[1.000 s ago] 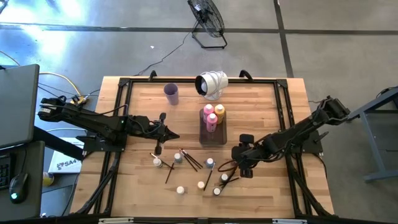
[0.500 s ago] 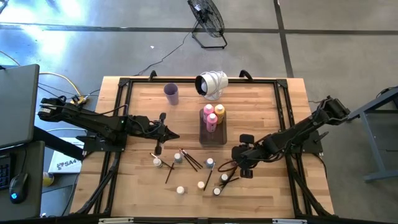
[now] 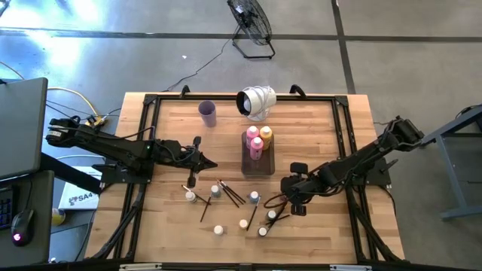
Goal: Pick & Place Paint Supplies
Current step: Put the red paint bottle into the black bin
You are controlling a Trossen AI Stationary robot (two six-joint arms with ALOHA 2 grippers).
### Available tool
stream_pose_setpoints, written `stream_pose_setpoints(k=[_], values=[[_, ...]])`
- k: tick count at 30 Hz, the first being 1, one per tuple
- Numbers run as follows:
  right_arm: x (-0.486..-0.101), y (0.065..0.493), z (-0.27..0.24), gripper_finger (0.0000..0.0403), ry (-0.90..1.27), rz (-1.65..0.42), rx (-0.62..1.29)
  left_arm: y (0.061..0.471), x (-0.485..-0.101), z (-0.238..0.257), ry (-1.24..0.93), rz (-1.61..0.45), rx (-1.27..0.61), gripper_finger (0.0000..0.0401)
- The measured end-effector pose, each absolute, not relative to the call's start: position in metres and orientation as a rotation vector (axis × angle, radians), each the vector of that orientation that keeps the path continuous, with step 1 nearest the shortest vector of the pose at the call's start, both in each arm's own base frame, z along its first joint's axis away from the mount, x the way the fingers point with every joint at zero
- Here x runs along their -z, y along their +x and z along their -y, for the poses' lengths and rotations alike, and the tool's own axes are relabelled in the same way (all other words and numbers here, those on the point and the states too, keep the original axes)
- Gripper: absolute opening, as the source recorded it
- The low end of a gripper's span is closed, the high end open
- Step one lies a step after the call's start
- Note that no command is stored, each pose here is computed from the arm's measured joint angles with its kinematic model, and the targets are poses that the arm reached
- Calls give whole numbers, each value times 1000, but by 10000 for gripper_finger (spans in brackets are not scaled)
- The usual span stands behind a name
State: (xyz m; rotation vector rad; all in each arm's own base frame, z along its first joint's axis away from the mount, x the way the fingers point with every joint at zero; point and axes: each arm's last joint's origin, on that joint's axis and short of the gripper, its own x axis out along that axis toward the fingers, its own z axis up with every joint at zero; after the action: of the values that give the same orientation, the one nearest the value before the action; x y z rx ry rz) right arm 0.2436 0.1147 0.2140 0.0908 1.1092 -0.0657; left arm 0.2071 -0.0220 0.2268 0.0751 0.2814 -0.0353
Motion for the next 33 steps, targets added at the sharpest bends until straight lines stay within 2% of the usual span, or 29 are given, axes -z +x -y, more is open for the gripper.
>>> stream_pose_setpoints(k=[29,33], values=[[-216,243,-114,110,85,-1103,64,207,-227,22,75,-282,35,0],[-227,245,-115,110,71,-1096,74,207,-227,22,75,-282,35,0]])
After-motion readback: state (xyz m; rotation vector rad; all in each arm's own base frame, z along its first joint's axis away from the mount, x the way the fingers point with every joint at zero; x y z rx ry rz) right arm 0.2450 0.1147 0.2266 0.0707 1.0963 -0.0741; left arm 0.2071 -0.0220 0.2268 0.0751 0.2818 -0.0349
